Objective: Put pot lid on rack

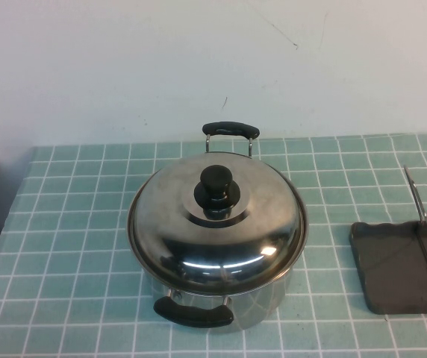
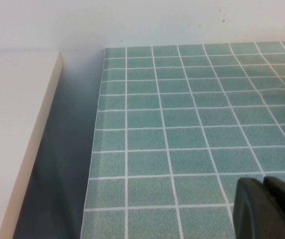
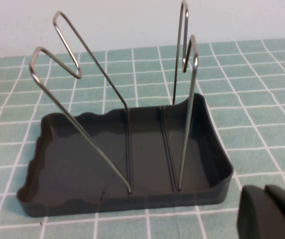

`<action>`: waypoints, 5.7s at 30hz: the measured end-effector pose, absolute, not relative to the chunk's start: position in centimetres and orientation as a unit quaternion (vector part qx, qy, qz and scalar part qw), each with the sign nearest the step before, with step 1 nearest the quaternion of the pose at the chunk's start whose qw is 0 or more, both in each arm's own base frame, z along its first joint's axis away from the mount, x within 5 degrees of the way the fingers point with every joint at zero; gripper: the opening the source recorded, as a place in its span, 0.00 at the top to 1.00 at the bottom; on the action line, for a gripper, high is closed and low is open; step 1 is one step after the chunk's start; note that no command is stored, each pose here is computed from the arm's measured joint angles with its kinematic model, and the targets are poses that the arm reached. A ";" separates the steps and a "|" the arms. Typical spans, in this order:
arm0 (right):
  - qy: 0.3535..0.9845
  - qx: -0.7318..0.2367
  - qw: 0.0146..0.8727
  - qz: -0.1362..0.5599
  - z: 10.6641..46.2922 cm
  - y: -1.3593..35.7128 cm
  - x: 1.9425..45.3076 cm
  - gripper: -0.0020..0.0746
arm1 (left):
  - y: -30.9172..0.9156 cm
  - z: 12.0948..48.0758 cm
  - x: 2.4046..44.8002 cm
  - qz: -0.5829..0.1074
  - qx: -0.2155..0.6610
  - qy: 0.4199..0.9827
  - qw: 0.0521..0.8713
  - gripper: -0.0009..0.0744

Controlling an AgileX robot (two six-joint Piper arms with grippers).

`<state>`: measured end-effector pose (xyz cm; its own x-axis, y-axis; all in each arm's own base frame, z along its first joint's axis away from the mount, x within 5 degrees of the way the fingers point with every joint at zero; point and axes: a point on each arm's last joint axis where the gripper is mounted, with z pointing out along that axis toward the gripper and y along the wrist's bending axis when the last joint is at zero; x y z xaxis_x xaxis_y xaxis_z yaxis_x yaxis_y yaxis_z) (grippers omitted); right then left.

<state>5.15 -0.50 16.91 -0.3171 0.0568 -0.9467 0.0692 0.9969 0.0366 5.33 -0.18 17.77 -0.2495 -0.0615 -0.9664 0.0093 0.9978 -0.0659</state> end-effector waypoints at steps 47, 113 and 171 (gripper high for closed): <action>0.812 0.039 0.583 -0.005 16.9 -0.5 5.2 0.98 | -0.6 31.2 6.1 -0.127 -0.069 0.679 0.720 0.99; 0.812 0.039 0.583 -0.005 16.9 -0.5 5.2 0.98 | -18.5 22.0 27.0 -0.261 0.164 0.694 0.650 0.57; 0.706 0.036 0.406 0.579 30.4 7.2 10.4 0.19 | -19.2 30.5 20.6 -0.582 0.188 0.552 0.567 0.57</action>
<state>10.37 7.20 30.38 -0.6683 0.5202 -0.5318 -0.4200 0.3262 0.8469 20.65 -19.23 30.50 -0.2869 -0.4521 -0.8446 0.8670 0.2523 -0.4296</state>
